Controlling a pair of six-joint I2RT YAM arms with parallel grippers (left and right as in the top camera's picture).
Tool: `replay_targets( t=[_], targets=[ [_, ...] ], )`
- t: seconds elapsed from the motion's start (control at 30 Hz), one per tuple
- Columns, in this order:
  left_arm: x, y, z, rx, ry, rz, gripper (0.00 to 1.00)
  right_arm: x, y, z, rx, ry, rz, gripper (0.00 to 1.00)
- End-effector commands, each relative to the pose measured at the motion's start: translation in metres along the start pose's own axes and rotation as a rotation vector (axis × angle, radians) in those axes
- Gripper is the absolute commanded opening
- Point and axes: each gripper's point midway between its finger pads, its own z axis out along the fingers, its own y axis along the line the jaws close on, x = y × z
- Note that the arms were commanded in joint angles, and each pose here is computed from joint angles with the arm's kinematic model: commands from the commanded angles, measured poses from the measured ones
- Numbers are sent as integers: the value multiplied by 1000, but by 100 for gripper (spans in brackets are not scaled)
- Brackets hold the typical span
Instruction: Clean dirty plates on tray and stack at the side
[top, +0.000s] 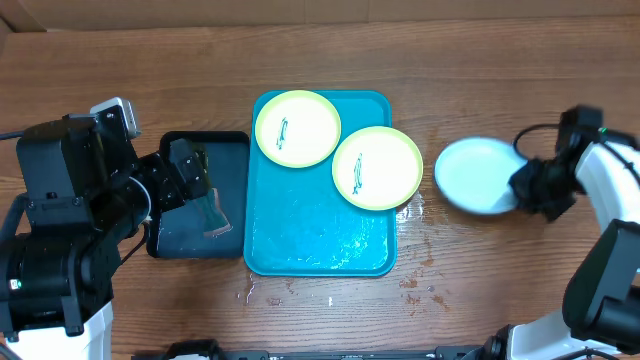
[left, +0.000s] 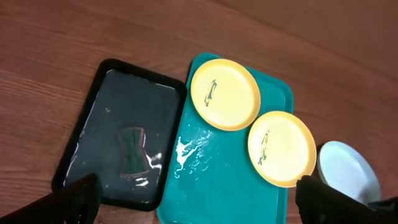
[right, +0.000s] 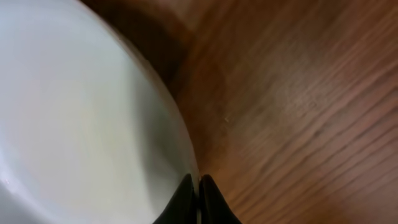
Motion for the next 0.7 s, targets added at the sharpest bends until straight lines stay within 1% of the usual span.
replay_targets(
  t=[0.0,0.1,0.17,0.27,0.3,0.33,0.37,0.4,0.47,0.53,0.6,0.67],
  targets=[
    [-1,1,0,-7,-3,14,100,23,-3,19,27,40,-40,4],
    [-1,1,0,-8,-4,14,100,37,-2,28,44,58,-74,4],
    [-1,1,0,-7,-3,14,100,44,1,28,54,68,-103,6],
    [-1,1,0,-8,-4,14,100,53,12,24,45,57,-208,12],
    [-1,1,0,-8,-4,14,100,55,15,21,40,49,-244,20],
    [-1,1,0,-7,-3,15,100,55,19,18,35,38,-264,39],
    [-1,1,0,-8,-4,14,100,54,22,13,26,27,-271,53],
    [-1,1,0,-7,-3,14,100,52,25,9,13,17,-272,62],
    [-1,1,0,-7,-3,14,100,50,44,-3,-72,5,-327,64],
    [-1,1,0,-8,-4,15,100,56,78,-18,-250,14,-471,64],
    [-1,1,0,-8,-4,15,100,64,108,-32,-419,22,-583,60],
    [-1,1,0,-8,-4,14,100,70,130,-40,-532,11,-654,58]
  ],
)
